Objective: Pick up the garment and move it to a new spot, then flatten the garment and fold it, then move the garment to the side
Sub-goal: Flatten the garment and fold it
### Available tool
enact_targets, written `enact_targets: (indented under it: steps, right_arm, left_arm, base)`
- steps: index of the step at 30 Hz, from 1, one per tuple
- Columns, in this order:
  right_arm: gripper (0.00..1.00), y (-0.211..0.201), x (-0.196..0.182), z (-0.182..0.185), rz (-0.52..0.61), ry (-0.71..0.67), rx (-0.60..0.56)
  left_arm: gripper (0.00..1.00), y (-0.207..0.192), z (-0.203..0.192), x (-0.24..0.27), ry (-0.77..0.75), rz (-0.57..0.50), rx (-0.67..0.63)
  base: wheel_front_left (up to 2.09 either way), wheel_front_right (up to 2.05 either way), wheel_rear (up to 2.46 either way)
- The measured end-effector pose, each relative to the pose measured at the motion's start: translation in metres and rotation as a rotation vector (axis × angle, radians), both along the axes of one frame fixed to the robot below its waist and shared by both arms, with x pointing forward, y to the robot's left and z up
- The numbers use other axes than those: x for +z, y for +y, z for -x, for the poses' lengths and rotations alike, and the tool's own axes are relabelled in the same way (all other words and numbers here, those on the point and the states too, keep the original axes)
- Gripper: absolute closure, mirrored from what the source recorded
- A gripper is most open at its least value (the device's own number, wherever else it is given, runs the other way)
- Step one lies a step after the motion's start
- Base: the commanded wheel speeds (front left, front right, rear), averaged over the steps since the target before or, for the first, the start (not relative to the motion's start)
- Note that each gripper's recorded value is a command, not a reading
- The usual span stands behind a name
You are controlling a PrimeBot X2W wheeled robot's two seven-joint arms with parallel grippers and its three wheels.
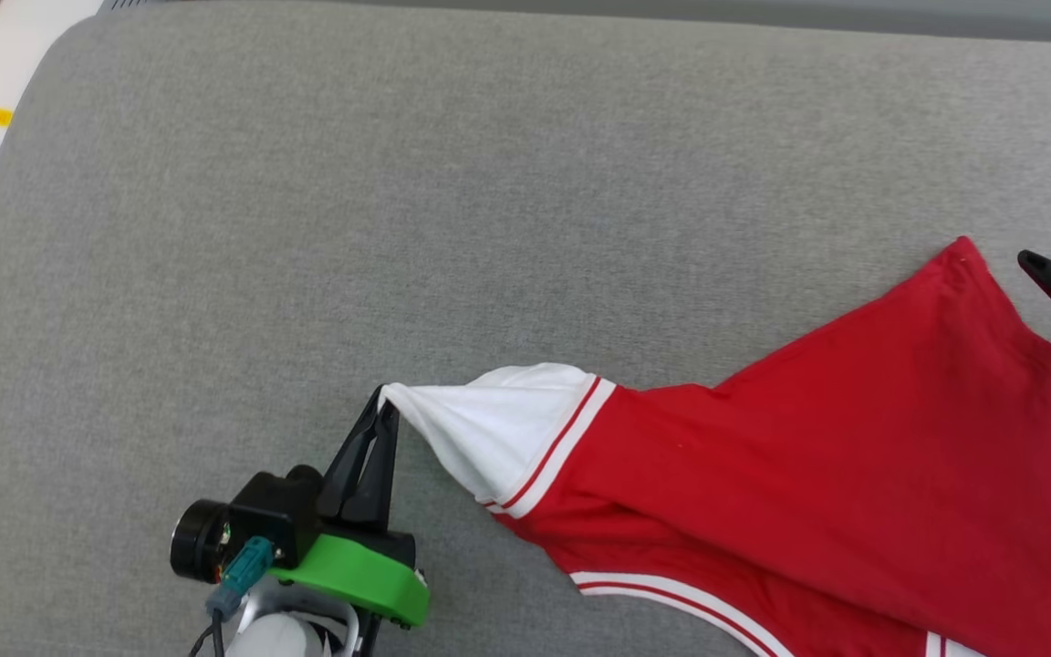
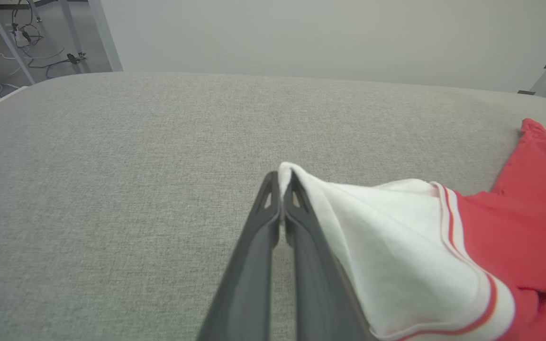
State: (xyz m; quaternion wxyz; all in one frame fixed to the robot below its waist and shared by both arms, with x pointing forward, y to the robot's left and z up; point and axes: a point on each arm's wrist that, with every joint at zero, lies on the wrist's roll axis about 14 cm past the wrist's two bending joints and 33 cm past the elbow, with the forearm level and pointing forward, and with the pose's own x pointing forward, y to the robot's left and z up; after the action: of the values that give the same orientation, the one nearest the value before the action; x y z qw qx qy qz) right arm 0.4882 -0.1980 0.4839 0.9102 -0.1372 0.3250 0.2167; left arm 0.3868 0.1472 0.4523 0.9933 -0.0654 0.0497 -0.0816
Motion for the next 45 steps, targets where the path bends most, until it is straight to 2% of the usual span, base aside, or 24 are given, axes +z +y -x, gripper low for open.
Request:
enact_targets:
  steps: [7, 11, 15, 22, 23, 24, 26, 32, 39, 45]
  right_arm:
    - [0.0, -0.003, -0.057, -0.016, 0.1, 0.249, -0.02]
    - [0.0, 0.0, -0.079, -0.029, 0.1, 0.307, -0.039]
    - [0.0, 0.007, -0.111, -0.023, 0.122, 0.391, -0.019]
    - [0.0, 0.007, -0.134, -0.019, 0.156, 0.417, 0.003]
    - [0.85, 0.007, -0.134, -0.02, 0.152, 0.405, 0.004]
    - [1.0, 0.007, -0.133, -0.02, 0.148, 0.394, 0.004]
    - [1.0, 0.009, -0.127, -0.022, 0.127, 0.354, 0.006]
    - [1.0, 0.039, -0.085, -0.035, -0.078, 0.16, 0.012]
    - [1.0, 0.04, -0.004, -0.043, -0.188, -0.138, 0.025]
    - [1.0, 0.026, 0.068, -0.036, -0.261, -0.374, 0.006]
  left_arm:
    - [1.0, 0.002, -0.006, -0.005, 0.009, 0.0, 0.013]
    - [1.0, 0.005, -0.009, -0.011, 0.023, 0.0, 0.022]
    - [1.0, 0.008, -0.011, -0.016, 0.036, -0.004, 0.038]
    - [1.0, 0.01, -0.012, -0.022, 0.054, 0.0, 0.047]
    - [1.0, 0.01, -0.012, -0.022, 0.053, -0.002, 0.047]
    - [1.0, 0.01, -0.012, -0.022, 0.053, -0.004, 0.046]
    - [1.0, 0.01, -0.013, -0.02, 0.047, -0.004, 0.046]
    - [1.0, 0.024, -0.015, -0.003, -0.007, -0.026, 0.071]
    - [1.0, 0.029, -0.015, 0.037, -0.121, -0.065, 0.038]
    - [1.0, 0.021, -0.035, 0.103, -0.303, -0.091, -0.025]
  base:
    - [0.0, 0.0, 0.0]
    - [0.0, 0.0, 0.0]
    - [0.0, 0.0, 0.0]
    - [0.0, 0.0, 0.0]
    - [0.0, 0.0, 0.0]
    - [0.0, 0.0, 0.0]
    - [0.0, 0.0, 0.0]
    - [0.0, 0.0, 0.0]
    - [0.0, 0.0, 0.0]
    - [0.0, 0.0, 0.0]
